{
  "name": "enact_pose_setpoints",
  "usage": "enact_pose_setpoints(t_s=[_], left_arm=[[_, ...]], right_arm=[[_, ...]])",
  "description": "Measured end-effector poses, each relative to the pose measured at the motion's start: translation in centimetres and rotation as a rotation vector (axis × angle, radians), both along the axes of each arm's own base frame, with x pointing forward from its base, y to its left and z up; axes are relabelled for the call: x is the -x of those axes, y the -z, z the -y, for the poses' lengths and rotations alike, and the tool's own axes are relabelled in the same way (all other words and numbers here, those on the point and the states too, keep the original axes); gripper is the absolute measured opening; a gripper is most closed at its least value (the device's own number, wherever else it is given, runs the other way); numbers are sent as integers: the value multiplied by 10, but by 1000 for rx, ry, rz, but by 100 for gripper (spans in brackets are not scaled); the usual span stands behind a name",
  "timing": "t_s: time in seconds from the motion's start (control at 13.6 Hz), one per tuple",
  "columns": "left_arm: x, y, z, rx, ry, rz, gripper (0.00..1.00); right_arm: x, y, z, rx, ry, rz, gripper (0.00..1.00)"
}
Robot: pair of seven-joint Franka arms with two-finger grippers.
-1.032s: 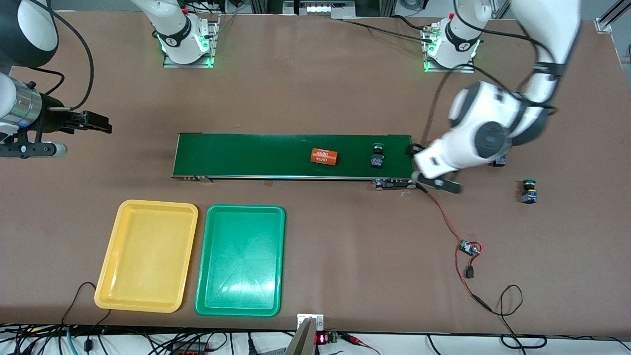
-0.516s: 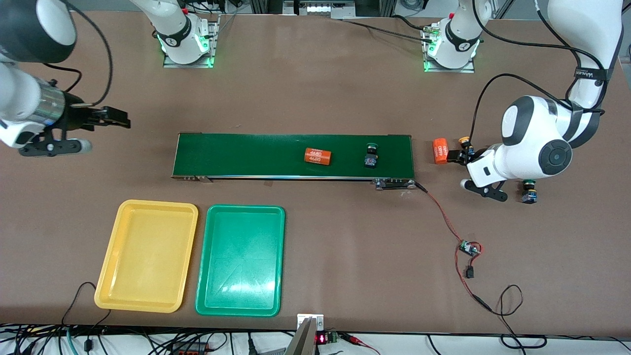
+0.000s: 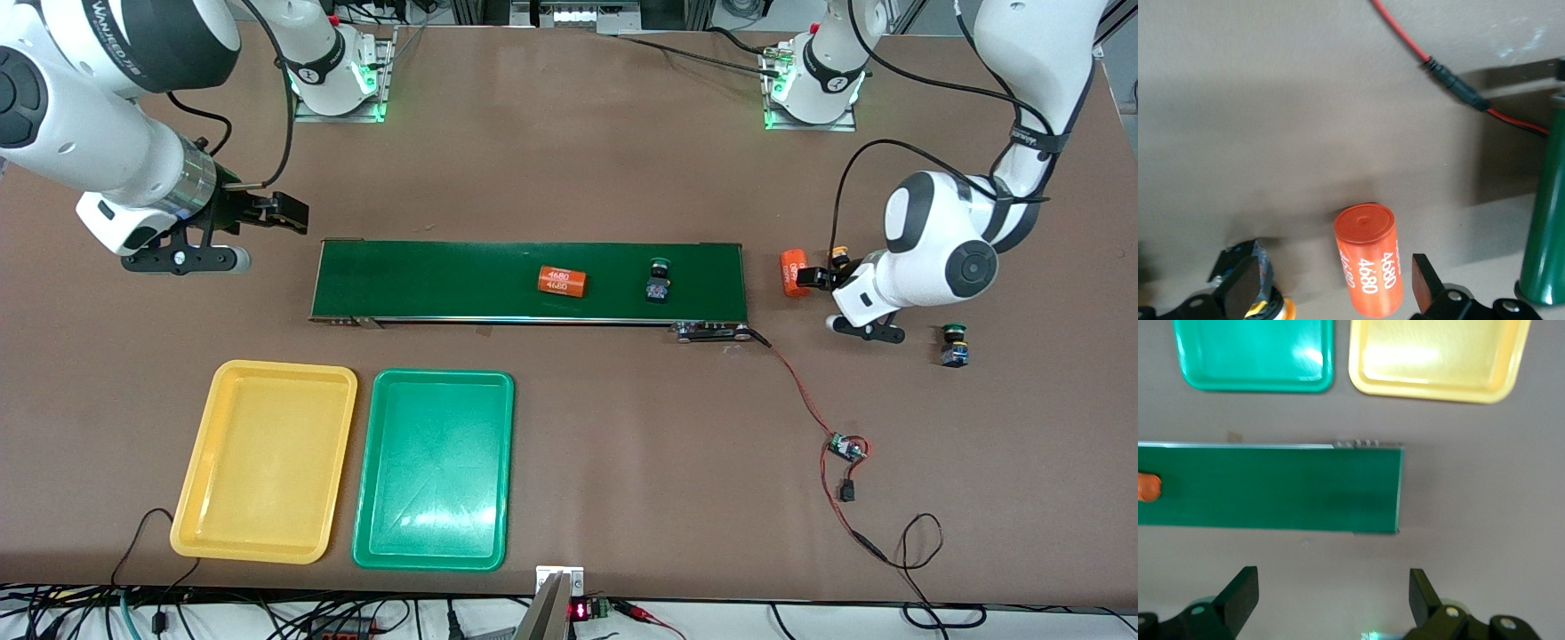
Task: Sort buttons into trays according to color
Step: 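Grasp the second orange cylinder with the left gripper while the right gripper approaches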
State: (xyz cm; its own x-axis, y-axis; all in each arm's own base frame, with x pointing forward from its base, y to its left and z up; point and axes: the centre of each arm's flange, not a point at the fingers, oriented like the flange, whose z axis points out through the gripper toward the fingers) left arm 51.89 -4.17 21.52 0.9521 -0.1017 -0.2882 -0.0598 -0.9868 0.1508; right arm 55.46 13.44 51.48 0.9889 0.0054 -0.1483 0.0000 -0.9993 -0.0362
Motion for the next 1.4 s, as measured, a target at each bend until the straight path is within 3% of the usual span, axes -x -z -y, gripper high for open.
enact_pose_setpoints(t_s=[0.15,0.44,1.03,1.18,1.4], left_arm=[[7,3,2,-7,-47,-10,100],[24,17,4,7,-107,-20,100],[44,35,12,0,-110,-9,100],[48,37,16,-1,-105,-13,96],[49,37,21,-2,-98,-16,65]], right_arm=[[12,11,-7,-8,20,20,100],[47,15,-53,10,62,16,100],[60,30,-89,10,9,23,100],[60,30,-89,10,9,24,100],[59,40,-92,2,8,45,100]])
